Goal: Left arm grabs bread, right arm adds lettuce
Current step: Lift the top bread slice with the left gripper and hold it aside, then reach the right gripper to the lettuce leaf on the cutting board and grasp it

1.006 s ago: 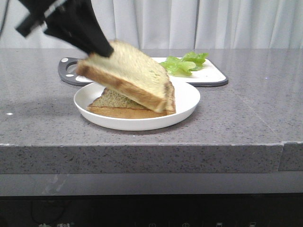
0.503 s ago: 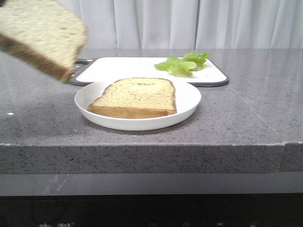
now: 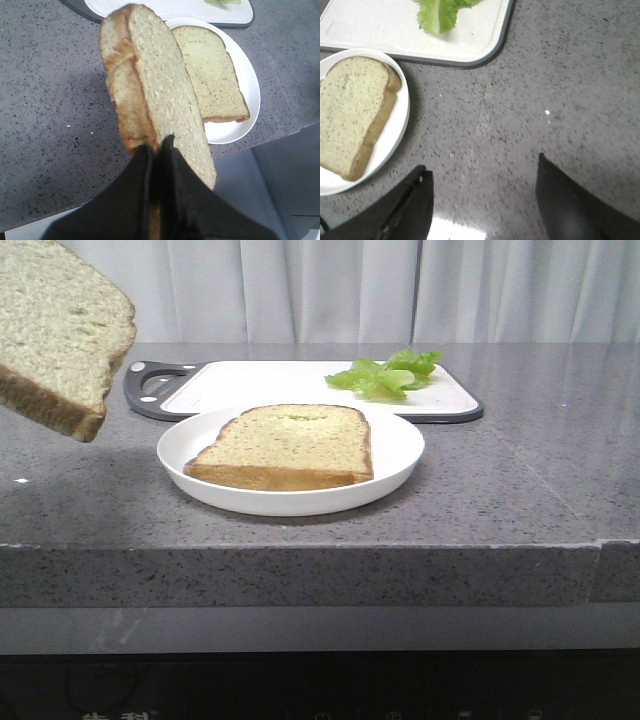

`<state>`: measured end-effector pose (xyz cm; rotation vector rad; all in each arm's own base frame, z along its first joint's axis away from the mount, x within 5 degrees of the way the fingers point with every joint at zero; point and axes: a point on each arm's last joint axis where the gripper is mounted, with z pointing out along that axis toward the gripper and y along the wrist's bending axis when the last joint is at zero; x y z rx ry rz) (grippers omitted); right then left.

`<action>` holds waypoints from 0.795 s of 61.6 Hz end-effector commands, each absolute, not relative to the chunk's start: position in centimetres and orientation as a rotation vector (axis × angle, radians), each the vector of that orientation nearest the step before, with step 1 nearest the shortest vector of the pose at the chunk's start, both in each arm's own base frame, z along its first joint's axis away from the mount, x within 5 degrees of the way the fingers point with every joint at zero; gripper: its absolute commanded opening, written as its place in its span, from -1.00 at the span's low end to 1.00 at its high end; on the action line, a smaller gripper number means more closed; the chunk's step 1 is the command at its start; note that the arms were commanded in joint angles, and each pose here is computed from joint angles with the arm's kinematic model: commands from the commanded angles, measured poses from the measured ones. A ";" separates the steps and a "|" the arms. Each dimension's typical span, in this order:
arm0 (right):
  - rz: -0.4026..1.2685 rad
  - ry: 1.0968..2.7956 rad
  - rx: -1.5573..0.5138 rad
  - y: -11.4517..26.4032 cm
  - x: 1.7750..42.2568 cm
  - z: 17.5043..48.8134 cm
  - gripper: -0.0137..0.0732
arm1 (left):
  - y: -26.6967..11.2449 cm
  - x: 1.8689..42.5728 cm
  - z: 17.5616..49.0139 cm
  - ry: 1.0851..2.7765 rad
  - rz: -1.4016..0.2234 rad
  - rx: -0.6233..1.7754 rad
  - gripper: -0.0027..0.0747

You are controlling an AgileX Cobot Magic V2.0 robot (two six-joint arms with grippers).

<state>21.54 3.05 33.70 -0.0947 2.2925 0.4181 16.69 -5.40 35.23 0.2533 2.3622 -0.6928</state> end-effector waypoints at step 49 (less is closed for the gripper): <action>0.933 2.180 -0.013 4.6 45.2 30.1 0.39 | -5.5 16.8 36.6 2.277 -0.728 0.218 -0.98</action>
